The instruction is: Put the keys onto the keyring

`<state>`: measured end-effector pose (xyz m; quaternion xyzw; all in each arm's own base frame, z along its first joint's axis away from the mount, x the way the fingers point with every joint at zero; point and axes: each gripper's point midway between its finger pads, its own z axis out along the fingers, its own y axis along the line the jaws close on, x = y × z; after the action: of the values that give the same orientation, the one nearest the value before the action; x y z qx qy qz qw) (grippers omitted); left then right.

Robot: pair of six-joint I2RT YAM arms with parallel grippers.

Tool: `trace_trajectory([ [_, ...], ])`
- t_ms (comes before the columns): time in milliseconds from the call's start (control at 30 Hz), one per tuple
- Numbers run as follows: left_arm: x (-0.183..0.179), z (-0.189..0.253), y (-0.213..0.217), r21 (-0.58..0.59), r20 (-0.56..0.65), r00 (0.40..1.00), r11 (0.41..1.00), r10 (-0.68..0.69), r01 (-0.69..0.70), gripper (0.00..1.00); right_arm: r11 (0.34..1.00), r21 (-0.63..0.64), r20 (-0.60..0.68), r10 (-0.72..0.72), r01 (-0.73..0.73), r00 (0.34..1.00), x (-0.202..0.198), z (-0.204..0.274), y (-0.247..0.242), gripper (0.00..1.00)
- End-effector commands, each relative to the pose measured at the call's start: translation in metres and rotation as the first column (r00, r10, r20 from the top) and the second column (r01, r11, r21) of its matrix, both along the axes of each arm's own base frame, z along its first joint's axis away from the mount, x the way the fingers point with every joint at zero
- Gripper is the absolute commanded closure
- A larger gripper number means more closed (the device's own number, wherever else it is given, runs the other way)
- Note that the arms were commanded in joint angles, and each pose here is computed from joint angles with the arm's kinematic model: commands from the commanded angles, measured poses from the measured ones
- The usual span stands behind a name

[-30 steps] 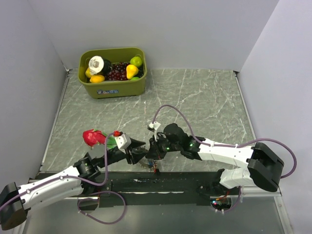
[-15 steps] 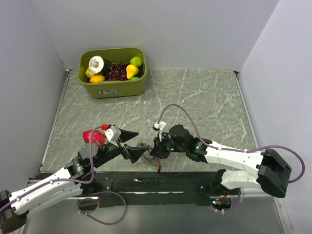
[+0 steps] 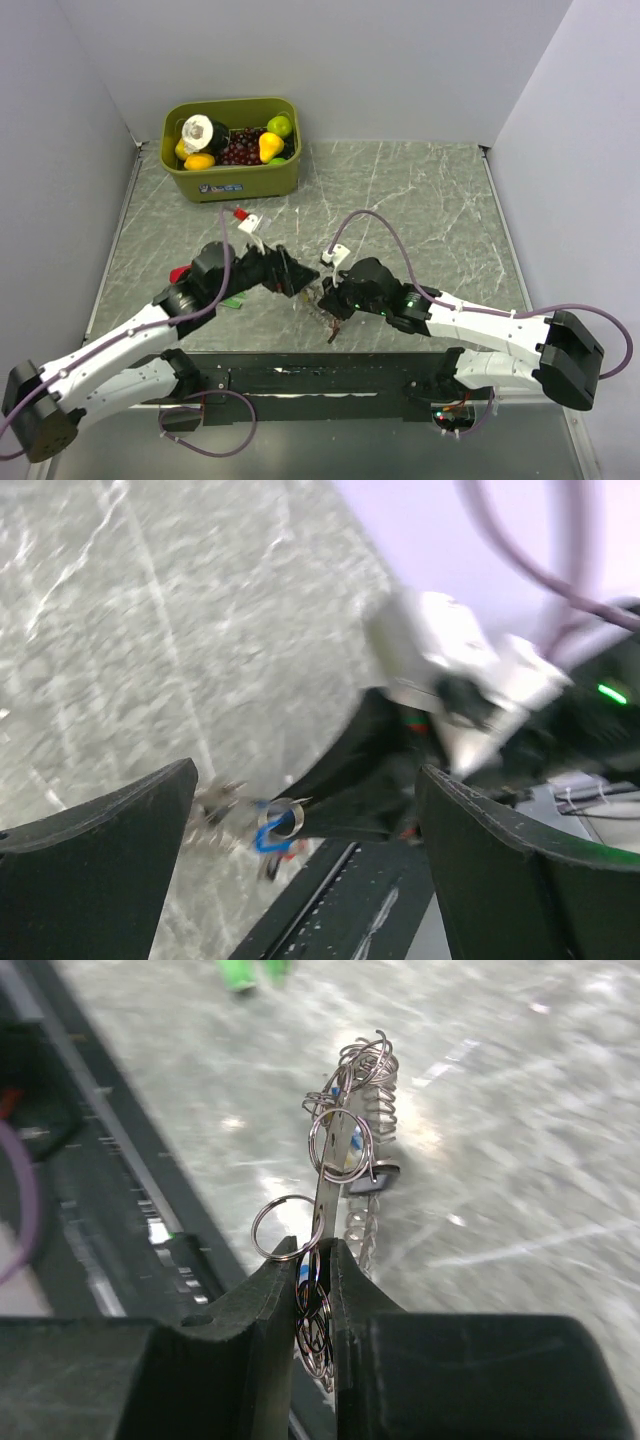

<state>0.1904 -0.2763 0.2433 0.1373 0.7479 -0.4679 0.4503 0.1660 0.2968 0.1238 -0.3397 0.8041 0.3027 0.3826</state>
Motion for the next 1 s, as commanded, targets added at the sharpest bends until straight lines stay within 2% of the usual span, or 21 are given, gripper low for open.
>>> trace_trajectory([
  [0,0.015,0.002,-0.006,-0.008,-0.082,0.996,1.000,-0.029,0.028,0.04,0.984,-0.025,0.179,-0.166,0.174,0.970,0.041,0.035,-0.013,1.00],
  [133,0.042,-0.010,0.003,0.031,-0.103,0.994,0.999,0.046,-0.043,0.02,0.946,-0.106,0.265,-0.270,0.306,0.926,0.062,0.034,-0.035,1.00],
  [267,0.058,-0.035,0.017,0.032,-0.174,0.979,0.994,0.104,-0.100,0.01,0.894,-0.218,0.308,-0.318,0.392,0.897,0.072,0.007,-0.050,1.00],
  [367,0.061,-0.052,0.024,0.041,-0.212,0.969,0.992,0.128,-0.122,0.02,0.853,-0.317,0.333,-0.311,0.416,0.890,0.069,-0.022,-0.048,1.00],
  [433,0.064,-0.066,0.032,0.056,-0.243,0.958,0.988,0.153,-0.144,0.02,0.849,-0.345,0.352,-0.278,0.400,0.894,0.061,-0.032,-0.038,1.00],
  [467,0.064,-0.069,0.034,0.056,-0.252,0.955,0.988,0.156,-0.147,0.03,0.827,-0.402,0.348,-0.260,0.394,0.901,0.057,-0.047,-0.038,1.00],
  [533,0.068,-0.081,0.043,0.065,-0.278,0.942,0.982,0.187,-0.176,0.03,0.819,-0.432,0.355,-0.231,0.378,0.906,0.049,-0.047,-0.022,1.00],
  [567,0.069,-0.084,0.047,0.068,-0.285,0.938,0.980,0.198,-0.187,0.04,0.781,-0.482,0.363,-0.235,0.398,0.901,0.046,-0.059,-0.027,1.00],
  [700,0.073,-0.095,0.062,0.074,-0.310,0.919,0.969,0.246,-0.234,0.04,0.773,-0.531,0.271,-0.233,0.347,0.934,0.025,-0.080,-0.012,1.00],
  [833,0.074,-0.106,0.072,0.080,-0.330,0.905,0.964,0.267,-0.255,0.03,0.814,-0.522,0.126,-0.223,0.256,0.967,0.002,-0.098,-0.002,1.00],
  [867,0.074,-0.108,0.073,0.082,-0.334,0.904,0.963,0.268,-0.255,0.03,0.833,-0.504,0.099,-0.207,0.229,0.973,-0.003,-0.097,0.002,0.88],
  [933,0.074,-0.112,0.076,0.086,-0.337,0.900,0.960,0.278,-0.265,0.03,0.867,-0.476,0.021,-0.155,0.147,0.988,-0.017,-0.103,0.008,0.77],
  [967,0.074,-0.114,0.077,0.089,-0.342,0.897,0.960,0.279,-0.264,0.03,0.872,-0.472,0.002,-0.144,0.128,0.990,-0.021,-0.105,0.008,0.68],
])
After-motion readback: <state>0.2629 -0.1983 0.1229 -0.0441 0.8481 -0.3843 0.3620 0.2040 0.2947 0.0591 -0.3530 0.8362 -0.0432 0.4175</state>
